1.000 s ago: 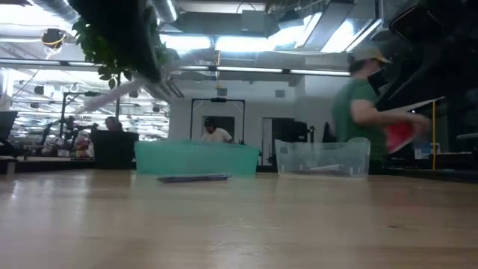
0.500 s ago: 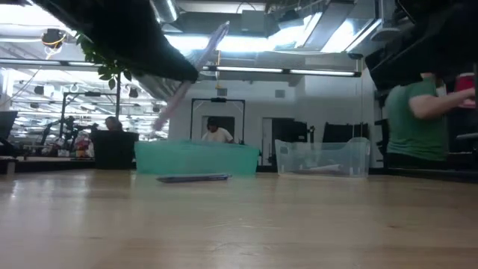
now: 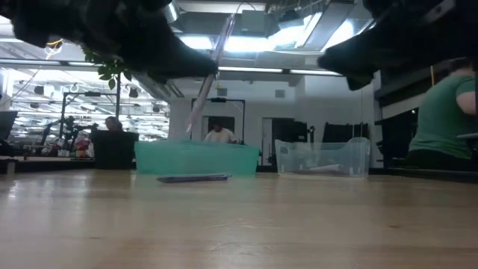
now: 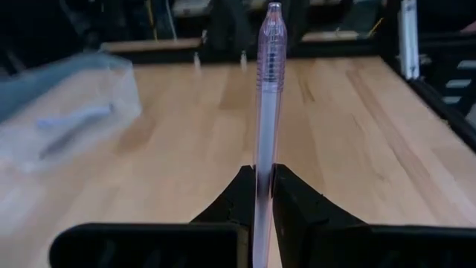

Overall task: Sort pens & pencils
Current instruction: Put the purple pen into the transparent bin

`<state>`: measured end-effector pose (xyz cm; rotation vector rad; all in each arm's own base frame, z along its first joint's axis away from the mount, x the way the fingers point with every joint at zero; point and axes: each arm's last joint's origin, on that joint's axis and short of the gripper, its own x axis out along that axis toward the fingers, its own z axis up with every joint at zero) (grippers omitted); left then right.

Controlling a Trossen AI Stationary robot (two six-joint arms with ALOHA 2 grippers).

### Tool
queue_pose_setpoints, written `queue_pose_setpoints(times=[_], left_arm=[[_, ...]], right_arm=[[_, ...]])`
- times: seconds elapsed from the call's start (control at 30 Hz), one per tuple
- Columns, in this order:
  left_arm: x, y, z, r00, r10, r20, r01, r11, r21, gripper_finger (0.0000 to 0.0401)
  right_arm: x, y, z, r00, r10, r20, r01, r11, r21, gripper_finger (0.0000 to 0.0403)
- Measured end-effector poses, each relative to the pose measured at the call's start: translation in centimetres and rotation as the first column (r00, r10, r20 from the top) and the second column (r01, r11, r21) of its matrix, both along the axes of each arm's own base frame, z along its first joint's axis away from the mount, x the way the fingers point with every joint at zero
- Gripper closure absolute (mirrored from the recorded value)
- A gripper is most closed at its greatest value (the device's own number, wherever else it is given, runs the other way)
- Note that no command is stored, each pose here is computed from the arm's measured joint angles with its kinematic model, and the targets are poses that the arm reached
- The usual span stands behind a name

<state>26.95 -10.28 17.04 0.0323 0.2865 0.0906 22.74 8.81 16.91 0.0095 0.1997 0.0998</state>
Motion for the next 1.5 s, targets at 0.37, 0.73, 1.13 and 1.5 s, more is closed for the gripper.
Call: queue_pose_setpoints(times=[0.37,0.73,1.13,1.5], left_arm=[[2.4,2.6,-1.1,0.99,-0.115,0.086,0.113,0.993,0.024,0.038],[3.3,4.7,-1.0,0.984,-0.134,0.118,0.135,0.991,0.0,0.038],[7.0,6.0,-0.8,0.97,-0.207,0.131,0.205,0.978,0.028,0.038],[8.2,6.6,0.0,0.959,-0.241,0.152,0.24,0.97,0.027,0.038]], right_arm=[[2.2,-1.7,-1.2,0.988,-0.058,0.145,0.055,0.998,0.024,0.0301],[3.1,-2.3,-0.4,0.979,-0.02,0.204,0.021,1.0,-0.006,0.0275],[4.2,-2.4,0.1,0.985,-0.023,0.17,0.031,0.999,-0.044,0.0179],[4.2,-2.4,-0.2,0.989,-0.018,0.146,0.025,0.998,-0.05,0.0179]])
